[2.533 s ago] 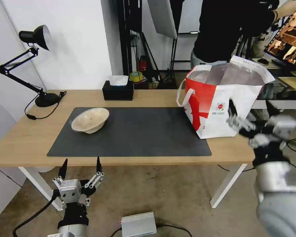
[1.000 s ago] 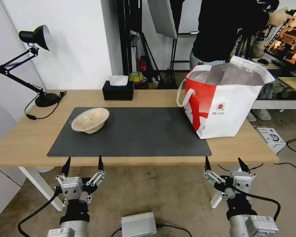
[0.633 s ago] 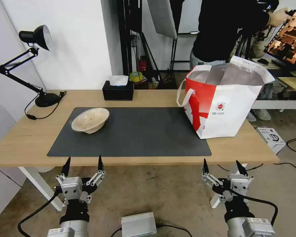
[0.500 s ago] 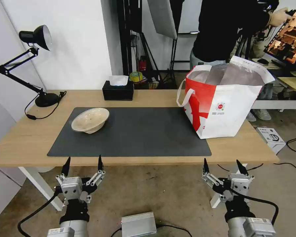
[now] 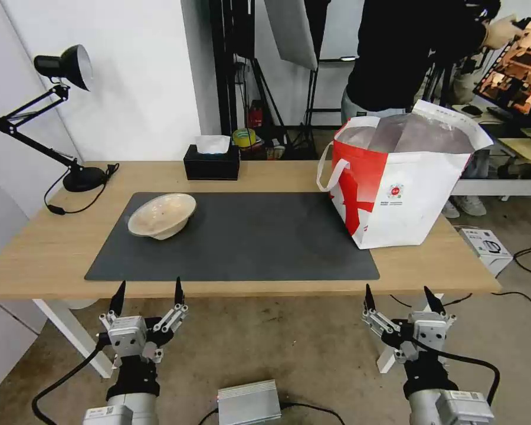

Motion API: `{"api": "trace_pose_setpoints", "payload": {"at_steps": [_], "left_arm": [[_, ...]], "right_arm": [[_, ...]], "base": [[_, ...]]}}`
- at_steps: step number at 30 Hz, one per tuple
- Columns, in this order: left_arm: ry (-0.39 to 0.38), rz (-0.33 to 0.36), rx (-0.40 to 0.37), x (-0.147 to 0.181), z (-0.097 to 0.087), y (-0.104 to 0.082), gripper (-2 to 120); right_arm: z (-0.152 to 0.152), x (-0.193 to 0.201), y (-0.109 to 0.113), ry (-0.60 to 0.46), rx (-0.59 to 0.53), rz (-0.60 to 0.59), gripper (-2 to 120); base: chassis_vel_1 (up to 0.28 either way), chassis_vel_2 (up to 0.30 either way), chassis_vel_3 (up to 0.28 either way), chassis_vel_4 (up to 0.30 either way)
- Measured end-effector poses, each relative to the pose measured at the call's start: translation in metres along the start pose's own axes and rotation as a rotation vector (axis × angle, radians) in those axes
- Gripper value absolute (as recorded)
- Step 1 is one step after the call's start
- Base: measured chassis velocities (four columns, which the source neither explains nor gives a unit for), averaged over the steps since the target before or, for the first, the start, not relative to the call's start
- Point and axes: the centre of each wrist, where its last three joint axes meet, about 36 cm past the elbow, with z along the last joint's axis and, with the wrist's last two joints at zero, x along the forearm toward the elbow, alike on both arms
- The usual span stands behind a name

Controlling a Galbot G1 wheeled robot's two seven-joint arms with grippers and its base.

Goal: Pick up the trash from the table and place it into the takeout bag.

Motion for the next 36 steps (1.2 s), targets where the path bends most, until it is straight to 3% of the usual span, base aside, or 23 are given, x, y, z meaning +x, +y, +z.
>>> {"api": "trace_pose_setpoints", "payload": {"at_steps": [24, 29, 32, 33, 36], "left_arm": [[-0.005, -0.008, 0.026, -0.009, -0.007, 0.003, 100], [-0.008, -0.034, 0.071, -0.017, -0.015, 0.007, 100], [0.040, -0.041, 0.175, -0.024, -0.029, 0.011, 100], [0.040, -0.041, 0.175, -0.024, -0.029, 0.011, 100], [0.118, -0.046, 0.273, -0.034, -0.039, 0.018, 100]], "right_arm": [[0.000, 0.000, 0.000, 0.000, 0.000, 0.000, 100], [0.000, 0.000, 0.000, 0.000, 0.000, 0.000, 100], [0.000, 0.000, 0.000, 0.000, 0.000, 0.000, 100], [0.000, 0.000, 0.000, 0.000, 0.000, 0.000, 100], [0.000, 0.000, 0.000, 0.000, 0.000, 0.000, 100]], "base": [[0.000, 0.000, 0.000, 0.000], [0.000, 0.000, 0.000, 0.000], [0.000, 0.000, 0.000, 0.000], [0.000, 0.000, 0.000, 0.000], [0.000, 0.000, 0.000, 0.000]]}}
